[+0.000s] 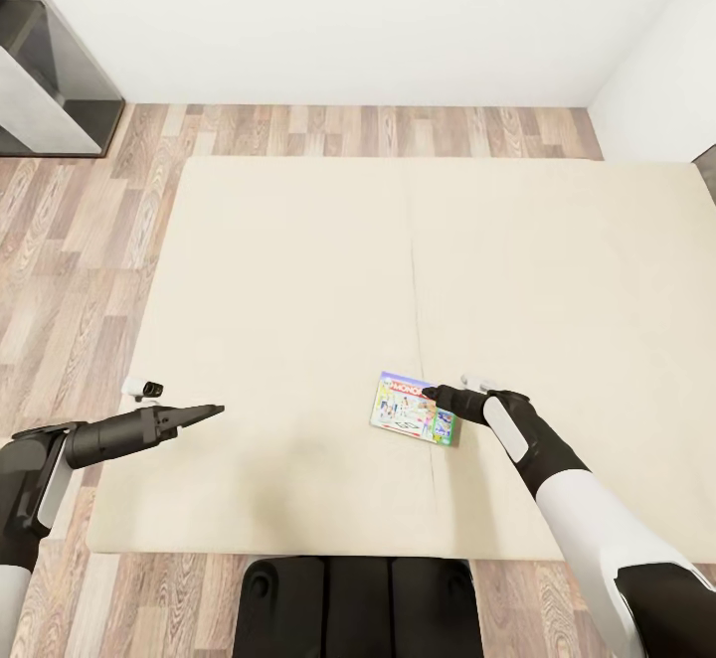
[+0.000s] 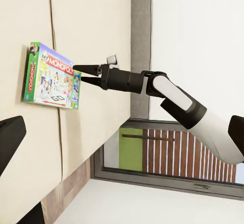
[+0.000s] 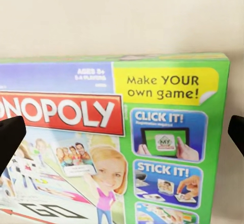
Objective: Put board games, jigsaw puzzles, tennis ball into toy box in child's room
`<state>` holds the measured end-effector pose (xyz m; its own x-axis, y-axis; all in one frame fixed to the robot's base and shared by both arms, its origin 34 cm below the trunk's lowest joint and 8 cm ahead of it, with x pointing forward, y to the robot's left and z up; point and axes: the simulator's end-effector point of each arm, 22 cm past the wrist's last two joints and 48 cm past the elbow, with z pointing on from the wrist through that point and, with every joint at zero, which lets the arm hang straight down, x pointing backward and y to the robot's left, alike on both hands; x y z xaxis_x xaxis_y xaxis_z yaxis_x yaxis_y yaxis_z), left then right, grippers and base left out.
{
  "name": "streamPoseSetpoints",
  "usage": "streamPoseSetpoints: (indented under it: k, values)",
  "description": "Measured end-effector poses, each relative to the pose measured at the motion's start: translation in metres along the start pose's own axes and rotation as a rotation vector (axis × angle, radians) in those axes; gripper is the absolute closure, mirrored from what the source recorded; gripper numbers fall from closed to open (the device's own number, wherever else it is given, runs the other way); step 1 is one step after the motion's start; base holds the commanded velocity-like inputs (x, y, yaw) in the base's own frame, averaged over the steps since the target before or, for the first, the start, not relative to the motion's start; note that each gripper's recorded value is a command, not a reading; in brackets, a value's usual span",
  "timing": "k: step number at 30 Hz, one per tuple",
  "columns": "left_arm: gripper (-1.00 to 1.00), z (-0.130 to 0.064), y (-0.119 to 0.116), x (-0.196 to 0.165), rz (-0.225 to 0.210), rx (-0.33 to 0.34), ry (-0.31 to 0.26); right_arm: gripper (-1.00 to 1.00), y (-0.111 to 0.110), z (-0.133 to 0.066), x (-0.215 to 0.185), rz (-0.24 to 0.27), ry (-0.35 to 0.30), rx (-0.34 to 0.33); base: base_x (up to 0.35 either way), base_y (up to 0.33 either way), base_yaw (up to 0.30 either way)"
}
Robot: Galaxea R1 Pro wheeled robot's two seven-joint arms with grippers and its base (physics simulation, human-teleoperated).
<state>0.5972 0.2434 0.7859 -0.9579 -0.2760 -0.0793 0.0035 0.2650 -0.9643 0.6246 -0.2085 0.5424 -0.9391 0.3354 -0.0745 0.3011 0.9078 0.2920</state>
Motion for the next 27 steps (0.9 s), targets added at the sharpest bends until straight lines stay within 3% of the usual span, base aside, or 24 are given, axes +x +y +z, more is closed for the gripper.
streamPoseSetpoints:
  k: [11,27]
  values:
    - [-1.00,0.0002,0.0000,0.0002,0.000,0.000,0.001,-1.00,0.0003,0.0001,0.0002,0.000,0.000,0.000,0.000,0.079,0.000]
    - [-1.00,0.0000,0.0000,0.0000,0.000,-0.001,0.000,-1.00,0.0006,0.0002,0.0001,-0.001,0.000,0.000,0.000,0.244,0.000]
